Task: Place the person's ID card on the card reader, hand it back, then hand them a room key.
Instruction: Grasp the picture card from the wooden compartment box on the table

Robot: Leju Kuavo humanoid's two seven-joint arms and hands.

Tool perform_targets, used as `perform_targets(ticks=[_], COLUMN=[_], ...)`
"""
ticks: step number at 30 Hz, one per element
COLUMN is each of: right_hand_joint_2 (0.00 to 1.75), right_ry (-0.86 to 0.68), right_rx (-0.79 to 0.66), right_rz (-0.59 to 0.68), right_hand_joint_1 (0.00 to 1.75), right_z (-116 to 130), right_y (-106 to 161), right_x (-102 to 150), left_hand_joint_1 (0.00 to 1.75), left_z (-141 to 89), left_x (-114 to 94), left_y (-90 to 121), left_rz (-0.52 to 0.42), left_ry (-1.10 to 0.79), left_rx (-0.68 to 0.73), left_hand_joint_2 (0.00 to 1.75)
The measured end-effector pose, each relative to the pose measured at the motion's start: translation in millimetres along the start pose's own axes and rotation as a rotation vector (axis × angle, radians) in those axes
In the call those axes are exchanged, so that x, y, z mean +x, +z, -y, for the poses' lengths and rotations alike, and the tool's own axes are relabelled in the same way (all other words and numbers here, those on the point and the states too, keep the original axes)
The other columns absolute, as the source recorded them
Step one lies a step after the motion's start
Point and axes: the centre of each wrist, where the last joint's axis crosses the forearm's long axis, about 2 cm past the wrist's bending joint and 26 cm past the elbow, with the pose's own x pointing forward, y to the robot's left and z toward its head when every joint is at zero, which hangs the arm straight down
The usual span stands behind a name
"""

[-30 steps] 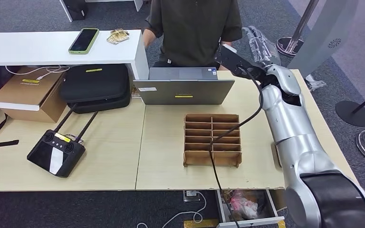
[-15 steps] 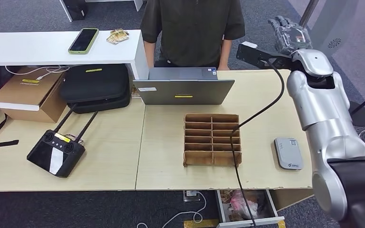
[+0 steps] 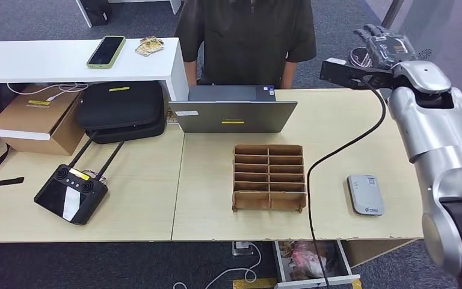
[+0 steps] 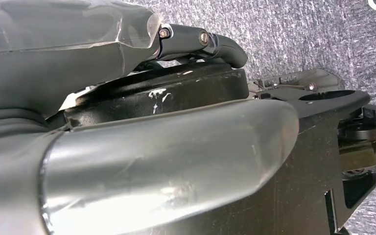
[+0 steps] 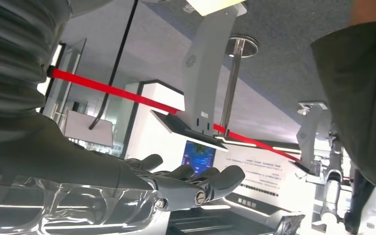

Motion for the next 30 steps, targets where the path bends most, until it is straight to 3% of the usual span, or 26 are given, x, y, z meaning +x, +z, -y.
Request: perform_targets(ticks=[12, 22, 30], right_hand_joint_2=[1.75, 1.75, 1.75], right_ry=[0.008, -0.013, -0.002], right_rx=[0.024, 0.072, 0.071], right_rz=[-0.045, -0.099, -0.108], right_hand_joint_1=[0.00, 0.00, 0.00], right_z=[-17, -82, -89], right_y=[15, 78, 98], right_x=[-29, -71, -83], left_hand_joint_1=[0.00, 0.00, 0.00], left_z=[-1, -2, -2], left_x=[-1, -1, -2], left_y=[0, 0, 0], left_rz=[-0.004, -0.001, 0.000], left_ry=[0.024, 0.035, 0.044], left_rx=[0.006, 0.010, 0.009], left_hand_joint_2=[0.00, 0.00, 0.00])
